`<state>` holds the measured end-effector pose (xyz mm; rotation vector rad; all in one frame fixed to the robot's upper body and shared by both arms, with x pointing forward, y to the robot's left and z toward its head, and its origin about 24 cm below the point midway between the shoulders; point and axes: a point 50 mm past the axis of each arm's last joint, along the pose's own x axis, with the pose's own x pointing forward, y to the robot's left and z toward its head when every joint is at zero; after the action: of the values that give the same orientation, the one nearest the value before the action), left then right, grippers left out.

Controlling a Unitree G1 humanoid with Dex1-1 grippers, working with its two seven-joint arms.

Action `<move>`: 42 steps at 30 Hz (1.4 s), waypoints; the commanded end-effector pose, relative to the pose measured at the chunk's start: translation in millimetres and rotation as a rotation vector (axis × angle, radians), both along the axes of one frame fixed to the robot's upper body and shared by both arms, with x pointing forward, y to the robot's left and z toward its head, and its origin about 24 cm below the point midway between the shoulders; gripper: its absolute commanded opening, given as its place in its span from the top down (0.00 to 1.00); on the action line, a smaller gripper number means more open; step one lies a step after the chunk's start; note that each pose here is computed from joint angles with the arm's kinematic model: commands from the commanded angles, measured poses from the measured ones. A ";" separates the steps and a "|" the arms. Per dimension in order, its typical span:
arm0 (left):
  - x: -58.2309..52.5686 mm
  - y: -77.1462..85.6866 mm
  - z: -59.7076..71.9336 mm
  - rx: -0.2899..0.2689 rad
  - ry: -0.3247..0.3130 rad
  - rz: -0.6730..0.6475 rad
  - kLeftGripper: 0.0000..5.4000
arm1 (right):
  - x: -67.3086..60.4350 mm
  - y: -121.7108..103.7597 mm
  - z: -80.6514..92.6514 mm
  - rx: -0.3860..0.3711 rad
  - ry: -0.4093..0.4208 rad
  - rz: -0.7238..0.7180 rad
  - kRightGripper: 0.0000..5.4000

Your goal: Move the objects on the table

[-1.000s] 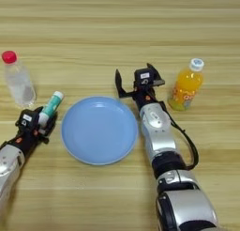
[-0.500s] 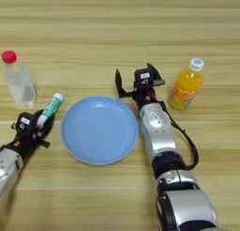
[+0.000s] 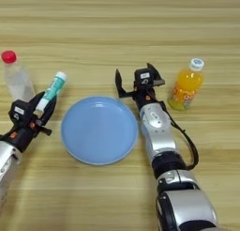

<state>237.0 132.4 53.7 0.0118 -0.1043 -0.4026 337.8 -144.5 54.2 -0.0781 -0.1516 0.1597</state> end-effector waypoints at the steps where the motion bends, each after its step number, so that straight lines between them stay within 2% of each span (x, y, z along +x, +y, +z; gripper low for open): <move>1: -0.6 -11.2 5.4 -0.077 0.058 -0.062 0.70 | 4.1 2.5 6.1 -0.002 -0.013 0.001 0.00; 3: -0.4 -18.8 8.2 -0.172 0.114 -0.107 0.70 | 4.2 2.9 6.0 -0.002 -0.012 0.002 0.00; 6: 0.0 -29.5 14.4 -0.259 0.167 -0.167 0.70 | 4.1 3.6 6.2 -0.002 -0.013 0.002 0.00; 9: 1.8 -36.8 15.5 -0.273 0.198 -0.192 0.70 | 4.1 4.7 6.5 -0.001 -0.015 0.003 0.00; 13: 2.3 -46.6 7.6 -0.287 0.266 -0.208 0.70 | 4.0 5.9 7.3 0.000 -0.019 0.002 0.00; 20: -1.9 -57.2 -1.4 -0.265 0.326 -0.221 0.70 | 3.7 7.7 8.3 0.001 -0.024 0.002 0.00; 28: -12.9 -71.3 -17.4 -0.234 0.421 -0.247 0.70 | 3.7 8.4 9.2 0.002 -0.027 0.001 0.00; 33: -13.6 -71.3 -21.9 -0.221 0.441 -0.240 0.70 | 3.8 8.7 9.8 0.003 -0.029 0.000 0.00; 37: -17.5 -75.9 -25.5 -0.187 0.459 -0.252 0.70 | 3.9 9.0 9.9 0.002 -0.029 0.001 0.00; 42: -17.3 -76.0 -24.4 -0.162 0.443 -0.250 0.57 | 3.9 9.2 9.9 0.001 -0.029 0.001 0.00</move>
<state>219.7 56.2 29.8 -0.2703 0.2991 -0.6420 338.2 -139.1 58.2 -0.0798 -0.1707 0.1566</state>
